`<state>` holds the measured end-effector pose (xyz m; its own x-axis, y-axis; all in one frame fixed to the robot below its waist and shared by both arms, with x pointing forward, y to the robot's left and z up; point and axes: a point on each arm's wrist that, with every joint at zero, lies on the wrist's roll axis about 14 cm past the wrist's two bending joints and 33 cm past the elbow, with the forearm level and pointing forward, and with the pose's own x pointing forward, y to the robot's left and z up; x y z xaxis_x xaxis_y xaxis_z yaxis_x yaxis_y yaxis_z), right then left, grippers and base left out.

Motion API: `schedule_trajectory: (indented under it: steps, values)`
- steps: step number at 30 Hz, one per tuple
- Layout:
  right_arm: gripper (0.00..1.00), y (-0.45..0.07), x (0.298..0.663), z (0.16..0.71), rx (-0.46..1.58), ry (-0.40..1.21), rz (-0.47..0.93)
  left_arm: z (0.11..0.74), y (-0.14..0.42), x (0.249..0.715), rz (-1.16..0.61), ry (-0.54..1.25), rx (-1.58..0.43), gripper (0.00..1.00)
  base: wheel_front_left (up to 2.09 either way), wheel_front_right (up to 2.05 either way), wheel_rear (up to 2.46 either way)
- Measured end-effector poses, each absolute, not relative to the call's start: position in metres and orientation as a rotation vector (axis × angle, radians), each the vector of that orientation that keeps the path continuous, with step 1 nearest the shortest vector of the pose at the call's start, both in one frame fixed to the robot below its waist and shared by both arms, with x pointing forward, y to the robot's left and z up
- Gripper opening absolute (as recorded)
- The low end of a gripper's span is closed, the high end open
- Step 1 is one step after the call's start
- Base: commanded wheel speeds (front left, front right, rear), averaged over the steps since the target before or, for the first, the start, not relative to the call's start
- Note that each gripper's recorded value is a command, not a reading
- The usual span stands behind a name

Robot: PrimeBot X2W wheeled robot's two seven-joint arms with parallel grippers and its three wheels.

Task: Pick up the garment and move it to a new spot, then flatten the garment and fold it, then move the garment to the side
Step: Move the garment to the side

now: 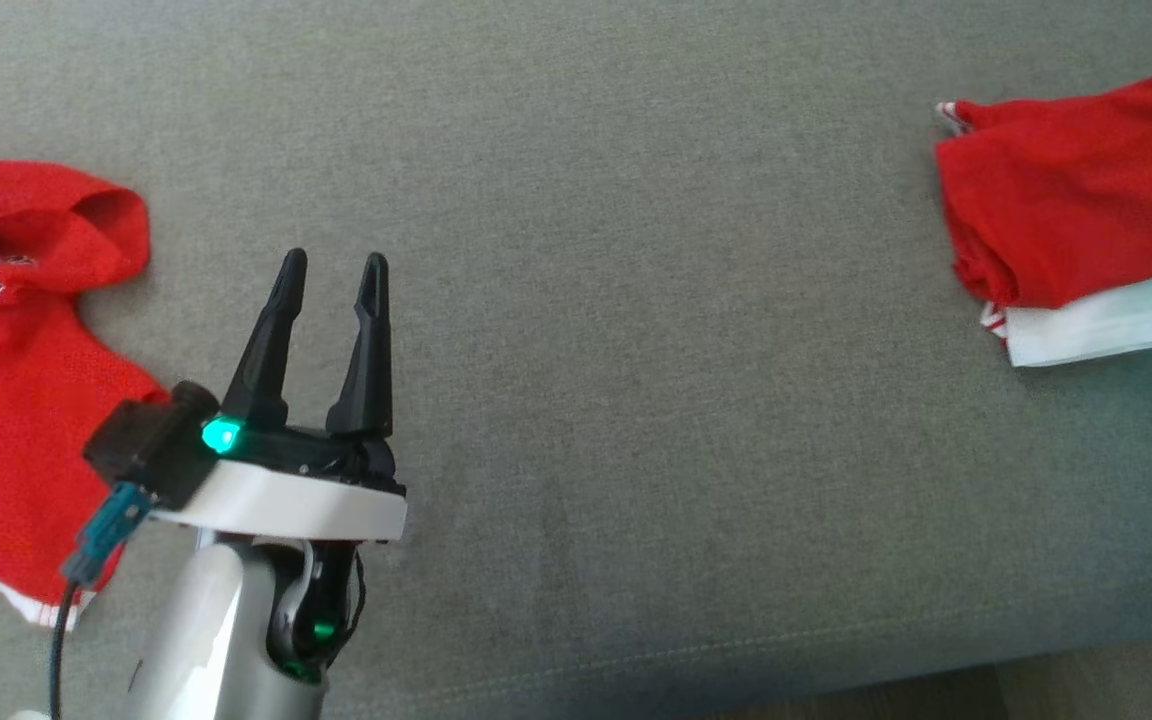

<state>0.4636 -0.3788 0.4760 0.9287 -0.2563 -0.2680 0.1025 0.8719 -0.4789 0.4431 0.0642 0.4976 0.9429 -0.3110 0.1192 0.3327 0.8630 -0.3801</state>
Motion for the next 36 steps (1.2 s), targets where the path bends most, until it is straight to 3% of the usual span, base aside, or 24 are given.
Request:
schedule_trajectory:
  steps: [8,9,10,11,18,27,36]
  values:
    - [0.00,-0.369,0.470,0.482,-0.465,0.307,-0.195,0.500,0.068,0.442,-0.329,-0.061,-0.405,1.00,0.00,0.00,0.00]
    - [0.22,-0.368,0.470,0.483,-0.462,0.303,-0.193,0.500,0.068,0.442,-0.329,-0.062,-0.405,1.00,0.00,0.00,0.00]
    - [0.69,-0.367,0.470,0.483,-0.457,0.300,-0.192,0.501,0.068,0.442,-0.329,-0.063,-0.405,1.00,0.00,0.00,0.00]
    - [1.00,-0.365,0.470,0.483,-0.453,0.297,-0.190,0.501,0.068,0.441,-0.329,-0.064,-0.404,1.00,0.00,0.00,0.00]
    - [1.00,-0.356,0.468,0.500,-0.437,0.241,-0.182,0.507,0.068,0.439,-0.332,-0.076,-0.403,1.00,0.00,0.00,0.00]
    - [1.00,-0.308,0.477,0.530,-0.355,0.104,-0.116,0.521,0.071,0.433,-0.328,-0.106,-0.410,1.00,0.00,0.00,0.00]
    - [1.00,-0.212,0.461,0.545,-0.064,-0.069,0.023,0.539,0.086,0.410,-0.285,-0.150,-0.395,1.00,0.00,0.00,0.00]
